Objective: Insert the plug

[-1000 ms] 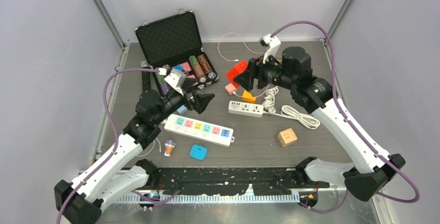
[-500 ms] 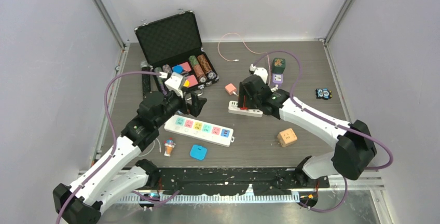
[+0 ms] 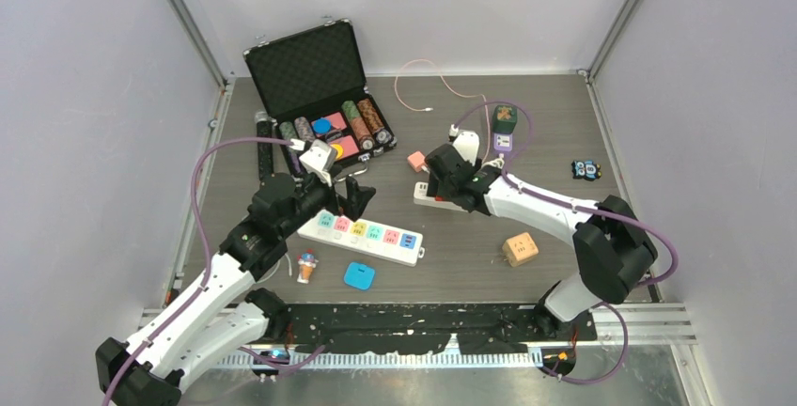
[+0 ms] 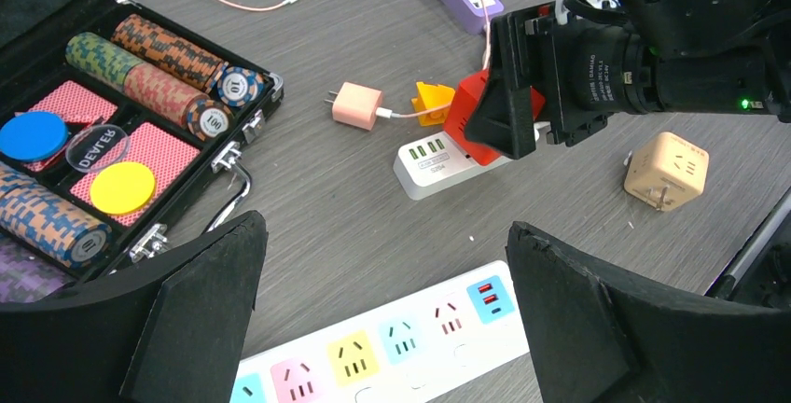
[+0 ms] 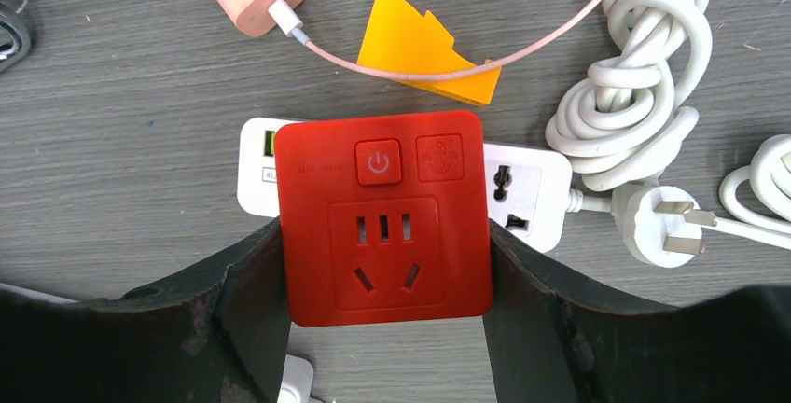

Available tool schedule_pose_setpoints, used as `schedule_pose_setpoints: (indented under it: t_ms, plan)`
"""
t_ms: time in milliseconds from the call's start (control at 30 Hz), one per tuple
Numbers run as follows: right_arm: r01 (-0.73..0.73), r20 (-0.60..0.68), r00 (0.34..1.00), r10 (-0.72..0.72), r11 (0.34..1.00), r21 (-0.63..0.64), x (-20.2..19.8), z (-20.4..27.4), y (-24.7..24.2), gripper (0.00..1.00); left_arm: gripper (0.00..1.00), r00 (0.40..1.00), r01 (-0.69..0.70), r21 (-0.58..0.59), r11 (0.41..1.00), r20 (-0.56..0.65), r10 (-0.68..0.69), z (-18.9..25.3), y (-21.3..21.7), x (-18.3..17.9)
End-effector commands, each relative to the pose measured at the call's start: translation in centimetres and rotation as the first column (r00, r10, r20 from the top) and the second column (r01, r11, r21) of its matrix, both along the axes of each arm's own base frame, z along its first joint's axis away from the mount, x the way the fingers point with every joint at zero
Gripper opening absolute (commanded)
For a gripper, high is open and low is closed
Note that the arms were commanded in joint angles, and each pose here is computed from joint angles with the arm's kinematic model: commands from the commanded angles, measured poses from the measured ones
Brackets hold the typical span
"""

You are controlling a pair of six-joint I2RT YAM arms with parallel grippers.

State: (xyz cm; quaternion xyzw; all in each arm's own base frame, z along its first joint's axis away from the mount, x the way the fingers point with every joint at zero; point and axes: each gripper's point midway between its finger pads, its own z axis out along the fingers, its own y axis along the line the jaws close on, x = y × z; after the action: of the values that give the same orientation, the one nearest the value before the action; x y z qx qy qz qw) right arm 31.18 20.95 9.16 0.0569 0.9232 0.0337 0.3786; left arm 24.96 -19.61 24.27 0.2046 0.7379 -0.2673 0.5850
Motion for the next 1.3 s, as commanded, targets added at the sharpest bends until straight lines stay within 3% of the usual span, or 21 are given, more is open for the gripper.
schedule_pose_setpoints:
  t_ms: [0, 500, 833, 1267]
  plan:
    - [0.072, 0.092, 0.993, -0.075, 0.997, 0.033, 1.9, 2.2, 0.3, 0.05, 1.00, 0.999, 0.013, -0.039, 0.999, 0.043, -0.011, 1.4, -0.3, 0.1]
    - [0.167, -0.046, 0.985, -0.166, 0.986, 0.001, 0.4, -0.8, 0.1, 0.05, 1.00, 0.999, -0.003, -0.012, 1.000, 0.035, 0.003, 0.7, 0.0, 0.2]
    - [0.292, -0.068, 0.952, -0.299, 0.951, -0.099, -2.4, -2.7, -1.6, 0.05, 1.00, 0.999, -0.031, 0.006, 0.999, 0.037, 0.031, 0.7, 0.4, 0.7]
    - [0.267, -0.113, 0.951, -0.289, 0.947, -0.178, -3.6, -5.6, -2.4, 0.05, 1.00, 0.999, -0.040, 0.012, 0.999, 0.033, 0.039, 0.2, 0.4, 1.0]
